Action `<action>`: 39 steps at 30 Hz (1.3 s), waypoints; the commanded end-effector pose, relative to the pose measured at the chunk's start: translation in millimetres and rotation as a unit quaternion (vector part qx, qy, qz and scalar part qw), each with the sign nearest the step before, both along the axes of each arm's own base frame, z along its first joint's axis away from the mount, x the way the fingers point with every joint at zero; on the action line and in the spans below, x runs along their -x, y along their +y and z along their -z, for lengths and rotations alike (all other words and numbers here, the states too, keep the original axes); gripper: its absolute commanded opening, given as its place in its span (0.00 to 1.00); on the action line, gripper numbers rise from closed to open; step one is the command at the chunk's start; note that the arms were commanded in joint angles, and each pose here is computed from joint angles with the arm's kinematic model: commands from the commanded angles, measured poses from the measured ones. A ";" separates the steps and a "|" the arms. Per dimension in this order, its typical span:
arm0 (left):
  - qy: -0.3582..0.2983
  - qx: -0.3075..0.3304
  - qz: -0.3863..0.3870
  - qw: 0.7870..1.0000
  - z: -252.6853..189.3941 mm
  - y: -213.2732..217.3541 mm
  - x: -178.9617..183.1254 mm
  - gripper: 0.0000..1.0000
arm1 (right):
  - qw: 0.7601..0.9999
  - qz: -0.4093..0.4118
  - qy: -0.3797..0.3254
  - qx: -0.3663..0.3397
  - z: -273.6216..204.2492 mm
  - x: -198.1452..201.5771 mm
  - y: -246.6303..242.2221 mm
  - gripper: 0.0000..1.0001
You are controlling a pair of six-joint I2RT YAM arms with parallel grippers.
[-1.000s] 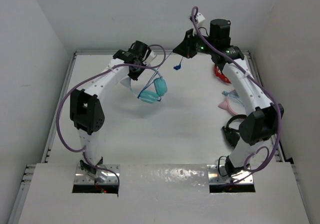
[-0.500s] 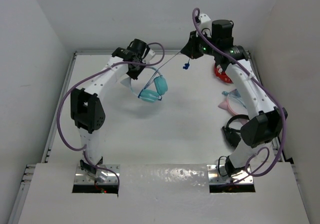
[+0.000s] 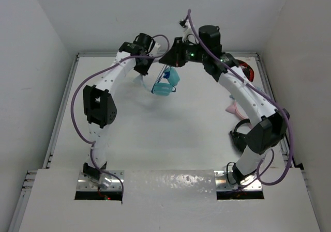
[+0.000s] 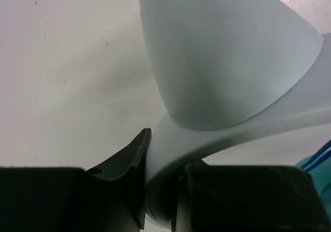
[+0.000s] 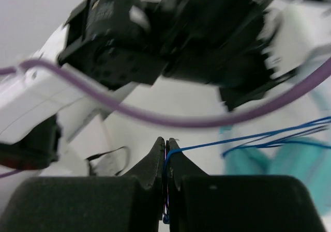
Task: Wrap the headphones
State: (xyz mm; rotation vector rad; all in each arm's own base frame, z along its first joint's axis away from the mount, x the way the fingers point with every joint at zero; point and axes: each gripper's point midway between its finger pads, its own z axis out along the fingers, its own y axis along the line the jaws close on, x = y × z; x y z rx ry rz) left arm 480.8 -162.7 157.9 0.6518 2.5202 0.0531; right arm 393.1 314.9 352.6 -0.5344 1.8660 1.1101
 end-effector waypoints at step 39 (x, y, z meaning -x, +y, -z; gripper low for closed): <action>-0.187 0.235 -0.008 0.954 -211.4 -0.6 24.1 0.00 | 0.996 0.028 0.008 -0.085 174.0 54.4 57.9 0.11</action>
